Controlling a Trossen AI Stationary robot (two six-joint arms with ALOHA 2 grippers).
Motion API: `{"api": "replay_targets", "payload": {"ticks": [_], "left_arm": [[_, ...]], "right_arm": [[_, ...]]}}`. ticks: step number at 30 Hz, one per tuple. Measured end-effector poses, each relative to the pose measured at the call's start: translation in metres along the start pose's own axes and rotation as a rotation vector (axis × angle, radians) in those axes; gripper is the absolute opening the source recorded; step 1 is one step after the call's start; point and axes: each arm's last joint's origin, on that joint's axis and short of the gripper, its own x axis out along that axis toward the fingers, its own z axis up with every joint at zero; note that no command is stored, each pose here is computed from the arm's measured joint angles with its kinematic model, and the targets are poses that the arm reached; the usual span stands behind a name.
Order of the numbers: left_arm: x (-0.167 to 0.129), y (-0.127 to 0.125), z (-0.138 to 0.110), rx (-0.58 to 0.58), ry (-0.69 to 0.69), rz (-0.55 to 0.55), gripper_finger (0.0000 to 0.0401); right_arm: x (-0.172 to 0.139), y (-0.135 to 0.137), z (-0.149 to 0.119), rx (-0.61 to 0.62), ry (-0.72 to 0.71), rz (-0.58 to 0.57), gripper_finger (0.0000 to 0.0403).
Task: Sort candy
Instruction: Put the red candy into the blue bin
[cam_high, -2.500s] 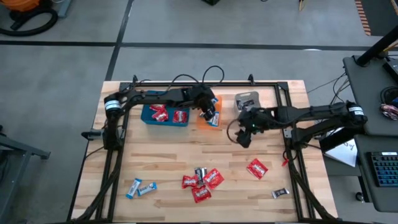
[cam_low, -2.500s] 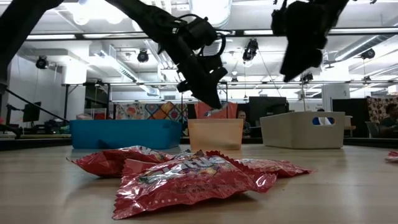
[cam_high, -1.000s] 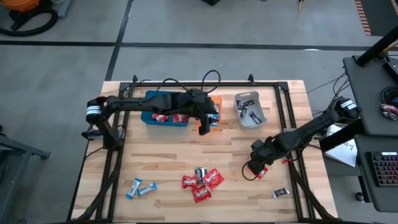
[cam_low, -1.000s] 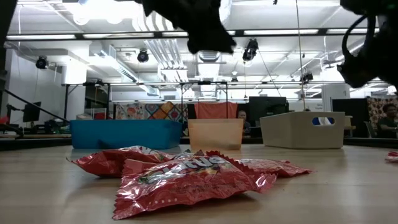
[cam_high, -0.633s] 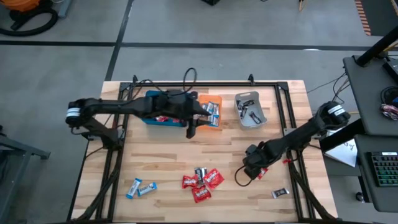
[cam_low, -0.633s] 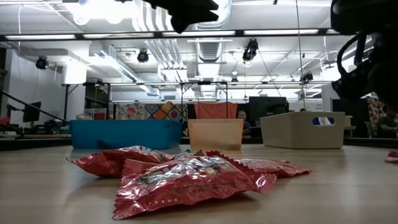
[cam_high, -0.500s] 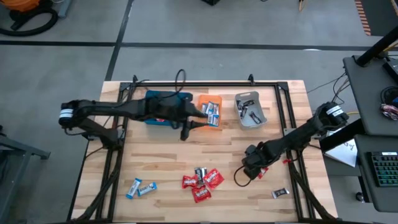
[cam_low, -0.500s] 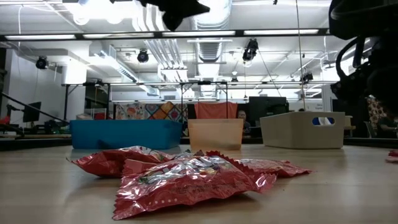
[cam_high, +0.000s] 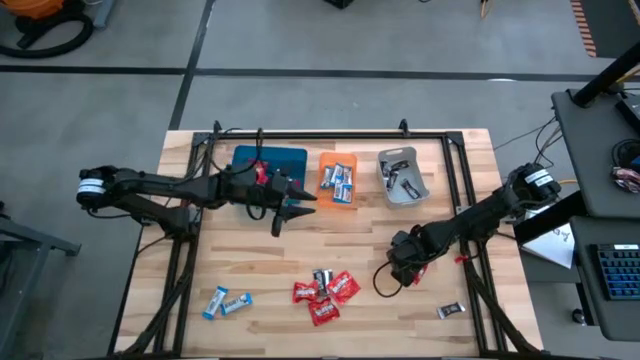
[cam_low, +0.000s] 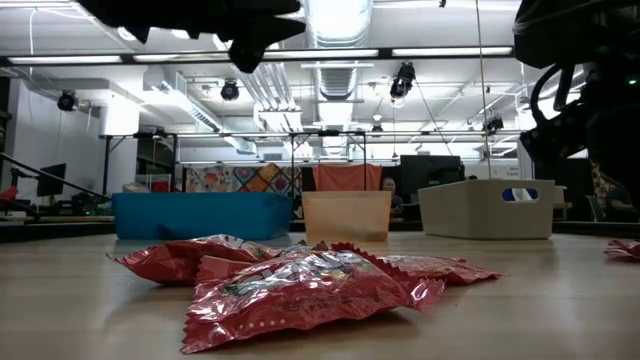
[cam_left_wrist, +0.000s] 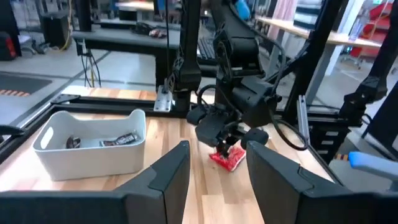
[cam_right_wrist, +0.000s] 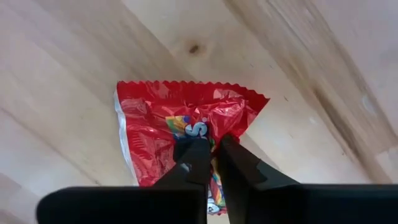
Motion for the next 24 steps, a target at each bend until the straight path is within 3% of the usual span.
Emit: {"api": "replay_targets", "payload": {"ticks": [4,13,17,24], "left_arm": [[0.000,0.001,-0.015,-0.004,-0.022,-0.001,0.0142],[0.005,0.004,-0.034,-0.011,-0.042,-0.003,0.0142],[0.012,0.006,-0.041,-0.011,-0.040,-0.002,0.0142],[0.040,0.012,-0.052,-0.011,-0.050,-0.002,0.0142]], "right_arm": [[-0.002,0.000,0.001,-0.052,-0.028,0.004,0.0013],[-0.032,-0.007,0.002,-0.091,-0.308,0.020,0.0008],[-0.051,-0.012,0.003,-0.095,-0.501,0.026,0.0008],[-0.087,-0.006,0.019,-0.139,-0.976,0.054,0.0008]]}}
